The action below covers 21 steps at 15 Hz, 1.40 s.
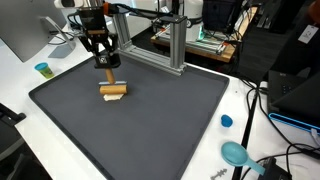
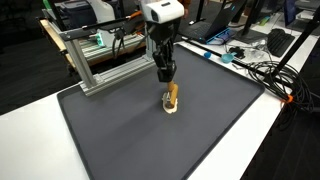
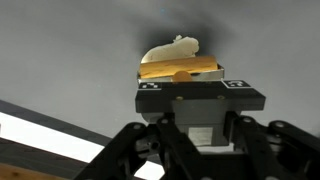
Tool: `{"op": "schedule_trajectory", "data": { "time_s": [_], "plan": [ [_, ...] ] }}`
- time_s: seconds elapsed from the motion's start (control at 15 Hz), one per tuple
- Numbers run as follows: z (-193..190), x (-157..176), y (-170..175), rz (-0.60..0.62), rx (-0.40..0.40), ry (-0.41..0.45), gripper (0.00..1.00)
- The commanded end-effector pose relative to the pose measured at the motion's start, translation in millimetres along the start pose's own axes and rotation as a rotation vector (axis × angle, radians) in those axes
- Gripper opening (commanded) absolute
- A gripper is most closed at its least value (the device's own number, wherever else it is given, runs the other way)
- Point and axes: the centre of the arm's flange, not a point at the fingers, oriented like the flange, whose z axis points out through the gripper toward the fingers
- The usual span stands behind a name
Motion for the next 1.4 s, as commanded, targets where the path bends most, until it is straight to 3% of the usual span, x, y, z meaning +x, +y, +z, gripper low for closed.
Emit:
{"op": "schedule_trajectory", "data": {
  "time_s": [0.0,0.4,0.87,1.07,1.33],
  "plan": [
    [7,14,5,0.038,-0.047,-0.002,0.22],
    [24,11,7,-0.02,-0.108,-0.128,0.22],
    [25,12,3,-0.078,-0.142,-0.213,0.22],
    [24,14,3,-0.085,-0.132,-0.21,0.22],
    [18,19,0,-0.081,-0.073,-0.124,0.22]
  ]
}}
